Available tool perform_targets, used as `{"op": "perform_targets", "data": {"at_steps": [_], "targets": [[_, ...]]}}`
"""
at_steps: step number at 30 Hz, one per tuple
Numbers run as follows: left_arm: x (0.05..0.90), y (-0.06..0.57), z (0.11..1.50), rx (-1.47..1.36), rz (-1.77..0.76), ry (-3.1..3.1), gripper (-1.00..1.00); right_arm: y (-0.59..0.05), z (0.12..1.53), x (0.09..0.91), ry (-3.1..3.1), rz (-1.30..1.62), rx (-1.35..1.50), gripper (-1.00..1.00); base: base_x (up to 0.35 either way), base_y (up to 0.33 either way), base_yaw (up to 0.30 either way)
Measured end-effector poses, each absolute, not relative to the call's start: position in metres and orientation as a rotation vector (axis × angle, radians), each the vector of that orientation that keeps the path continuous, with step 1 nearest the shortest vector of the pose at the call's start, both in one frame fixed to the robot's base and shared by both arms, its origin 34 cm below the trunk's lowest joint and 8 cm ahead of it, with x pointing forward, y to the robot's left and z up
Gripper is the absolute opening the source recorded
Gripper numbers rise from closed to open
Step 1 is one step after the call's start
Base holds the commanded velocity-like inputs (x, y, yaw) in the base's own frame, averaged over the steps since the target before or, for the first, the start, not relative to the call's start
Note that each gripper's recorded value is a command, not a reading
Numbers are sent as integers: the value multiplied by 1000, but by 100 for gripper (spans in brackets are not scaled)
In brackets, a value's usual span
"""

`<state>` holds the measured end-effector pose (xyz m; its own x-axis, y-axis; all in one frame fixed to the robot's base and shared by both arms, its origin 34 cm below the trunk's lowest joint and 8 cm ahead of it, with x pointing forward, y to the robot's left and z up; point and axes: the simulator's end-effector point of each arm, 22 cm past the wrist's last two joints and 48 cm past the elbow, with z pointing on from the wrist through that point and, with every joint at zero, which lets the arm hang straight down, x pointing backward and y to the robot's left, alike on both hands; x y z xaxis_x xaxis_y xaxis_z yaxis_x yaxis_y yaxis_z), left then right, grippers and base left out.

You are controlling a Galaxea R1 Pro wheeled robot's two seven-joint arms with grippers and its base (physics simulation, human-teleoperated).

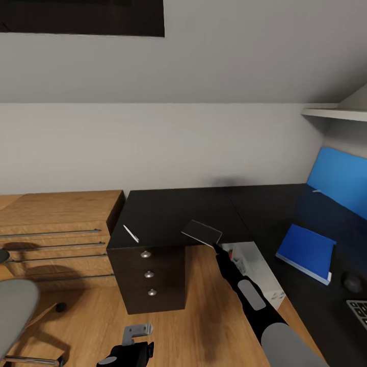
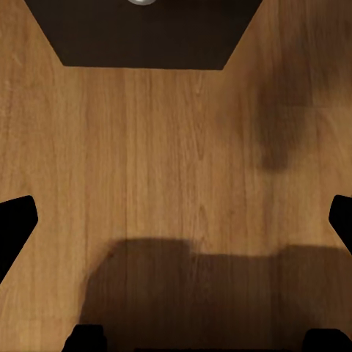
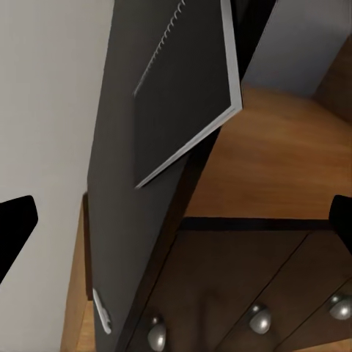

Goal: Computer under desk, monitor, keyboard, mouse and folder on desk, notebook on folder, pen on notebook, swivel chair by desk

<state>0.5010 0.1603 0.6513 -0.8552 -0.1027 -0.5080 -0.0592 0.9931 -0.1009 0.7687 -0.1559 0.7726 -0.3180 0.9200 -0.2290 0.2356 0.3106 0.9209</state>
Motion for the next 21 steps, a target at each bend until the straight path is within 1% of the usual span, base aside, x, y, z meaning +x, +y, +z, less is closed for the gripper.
{"op": "perform_targets", "data": {"at_steps": [12,21], "targets": [[500,160,631,-113,-111,2599,100,-159,755,769,1746,1047,1038,100,0,0,0],[499,160,615,-112,-111,2599,100,-159,754,771,1690,1099,992,100,0,0,0]]}}
